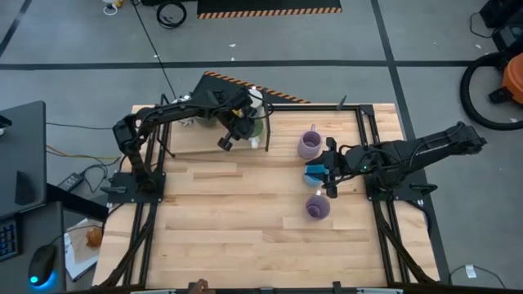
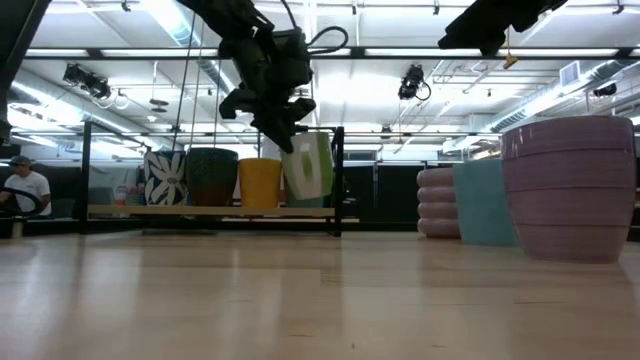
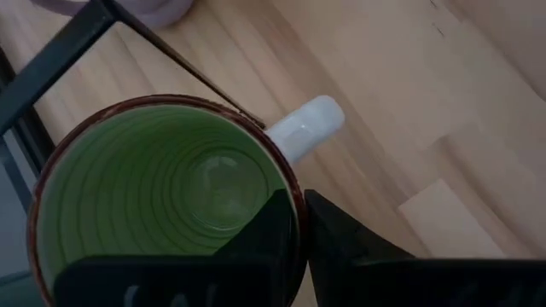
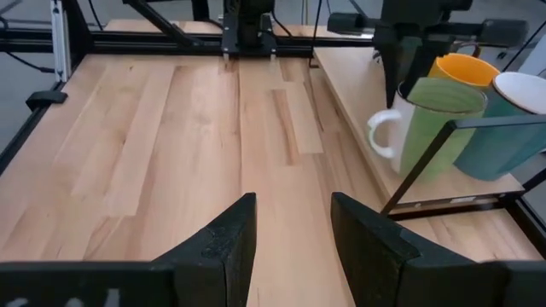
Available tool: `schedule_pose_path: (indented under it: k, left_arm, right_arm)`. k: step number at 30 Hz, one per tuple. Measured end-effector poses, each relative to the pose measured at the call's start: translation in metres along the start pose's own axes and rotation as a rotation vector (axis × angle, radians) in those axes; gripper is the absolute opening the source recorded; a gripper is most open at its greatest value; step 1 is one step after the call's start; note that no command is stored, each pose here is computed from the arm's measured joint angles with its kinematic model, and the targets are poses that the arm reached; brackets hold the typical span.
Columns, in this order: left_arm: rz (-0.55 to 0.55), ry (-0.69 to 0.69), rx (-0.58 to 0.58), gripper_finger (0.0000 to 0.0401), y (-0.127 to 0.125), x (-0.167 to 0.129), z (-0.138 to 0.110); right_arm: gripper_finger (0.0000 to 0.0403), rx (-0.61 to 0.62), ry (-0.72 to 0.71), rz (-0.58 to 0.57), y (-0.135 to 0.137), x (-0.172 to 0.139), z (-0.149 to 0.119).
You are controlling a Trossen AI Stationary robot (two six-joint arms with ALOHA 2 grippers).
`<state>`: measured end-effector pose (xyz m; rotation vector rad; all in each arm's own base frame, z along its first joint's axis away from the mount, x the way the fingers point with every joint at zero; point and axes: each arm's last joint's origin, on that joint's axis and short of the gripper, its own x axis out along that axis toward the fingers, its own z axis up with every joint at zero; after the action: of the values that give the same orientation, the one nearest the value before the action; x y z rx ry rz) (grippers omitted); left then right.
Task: Place coffee mugs
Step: Put the green mug on the shelf
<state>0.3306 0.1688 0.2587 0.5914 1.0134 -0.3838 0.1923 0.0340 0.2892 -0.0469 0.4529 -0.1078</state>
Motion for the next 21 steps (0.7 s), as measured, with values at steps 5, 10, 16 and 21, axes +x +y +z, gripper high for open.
schedule_pose_path:
  k: [5,10,16,21]
  left_arm:
    - [-0.01,0.016,-0.012,0.0034,0.001,0.005,-0.003]
    - [-0.032,0.026,-0.013,0.0034,0.0,0.012,-0.003]
    - [-0.024,0.031,-0.017,0.0034,0.001,0.012,-0.003]
    - [-0.022,0.034,-0.018,0.0035,0.001,0.012,-0.003]
  right_arm:
    - [0.0158,-0.003,0.012,0.011,0.001,0.004,-0.001]
    - [0.0158,-0.003,0.013,0.022,0.002,0.005,-0.001]
    - [0.0158,-0.002,0.011,0.024,0.002,0.005,-0.001]
    - [0.0158,-0.002,0.011,0.025,0.002,0.005,-0.001]
